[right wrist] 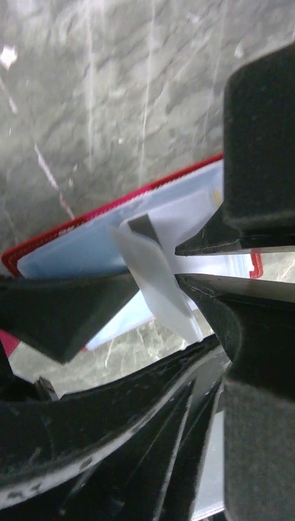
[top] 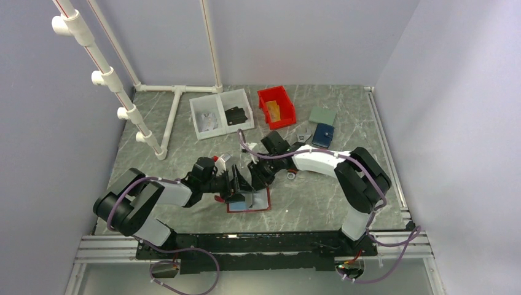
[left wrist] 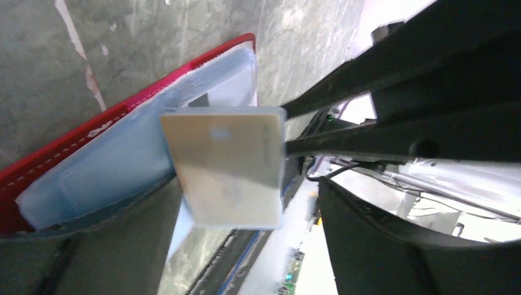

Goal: Take the credit cards out of the card holder
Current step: Remove the credit card from the card holder.

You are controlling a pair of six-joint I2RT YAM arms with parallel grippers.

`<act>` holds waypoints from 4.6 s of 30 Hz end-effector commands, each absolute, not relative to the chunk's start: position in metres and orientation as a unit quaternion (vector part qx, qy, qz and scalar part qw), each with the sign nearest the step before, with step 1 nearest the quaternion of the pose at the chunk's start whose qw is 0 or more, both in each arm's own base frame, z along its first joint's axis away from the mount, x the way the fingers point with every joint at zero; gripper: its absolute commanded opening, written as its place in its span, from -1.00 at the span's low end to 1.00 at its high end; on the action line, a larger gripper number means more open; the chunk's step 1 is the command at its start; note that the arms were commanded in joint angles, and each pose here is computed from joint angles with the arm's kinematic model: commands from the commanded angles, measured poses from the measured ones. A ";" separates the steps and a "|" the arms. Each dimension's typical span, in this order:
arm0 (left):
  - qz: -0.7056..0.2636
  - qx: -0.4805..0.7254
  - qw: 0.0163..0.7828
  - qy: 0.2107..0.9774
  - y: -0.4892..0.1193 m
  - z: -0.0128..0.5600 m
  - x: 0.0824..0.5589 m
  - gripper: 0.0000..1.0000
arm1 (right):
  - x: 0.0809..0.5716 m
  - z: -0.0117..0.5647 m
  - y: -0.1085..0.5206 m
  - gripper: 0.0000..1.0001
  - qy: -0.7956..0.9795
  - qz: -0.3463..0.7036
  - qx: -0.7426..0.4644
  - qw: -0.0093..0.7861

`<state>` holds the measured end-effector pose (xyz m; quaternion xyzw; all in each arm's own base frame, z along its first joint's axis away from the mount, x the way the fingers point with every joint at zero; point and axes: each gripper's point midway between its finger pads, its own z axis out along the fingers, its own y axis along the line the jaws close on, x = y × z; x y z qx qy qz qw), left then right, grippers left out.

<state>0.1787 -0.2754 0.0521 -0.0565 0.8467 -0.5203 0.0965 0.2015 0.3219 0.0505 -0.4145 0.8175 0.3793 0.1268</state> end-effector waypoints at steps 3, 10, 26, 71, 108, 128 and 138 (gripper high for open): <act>-0.542 -0.032 0.109 0.832 -0.279 0.064 0.180 0.99 | 0.198 0.073 0.349 -0.61 0.791 0.428 -0.419 0.127; -0.524 -0.033 0.114 0.843 -0.274 0.062 0.179 0.99 | 0.189 0.077 0.356 -0.61 0.784 0.462 -0.402 0.100; -0.478 -0.052 0.116 0.869 -0.260 0.049 0.175 0.16 | 0.211 0.063 0.349 -0.70 0.818 0.419 -0.377 0.114; -0.577 0.028 0.313 0.754 -0.245 0.143 0.183 -1.00 | 0.187 0.129 0.339 -0.05 0.689 0.599 -0.404 0.063; -0.584 0.001 0.333 0.740 -0.233 0.157 0.181 -0.65 | 0.181 0.135 0.337 -1.00 0.669 0.636 -0.385 0.028; -0.601 0.002 0.329 0.729 -0.228 0.157 0.178 -0.99 | 0.187 0.124 0.330 -1.00 0.670 0.633 -0.387 0.032; -0.598 -0.001 0.326 0.732 -0.225 0.153 0.178 -0.99 | 0.187 0.119 0.330 -1.00 0.673 0.628 -0.389 0.032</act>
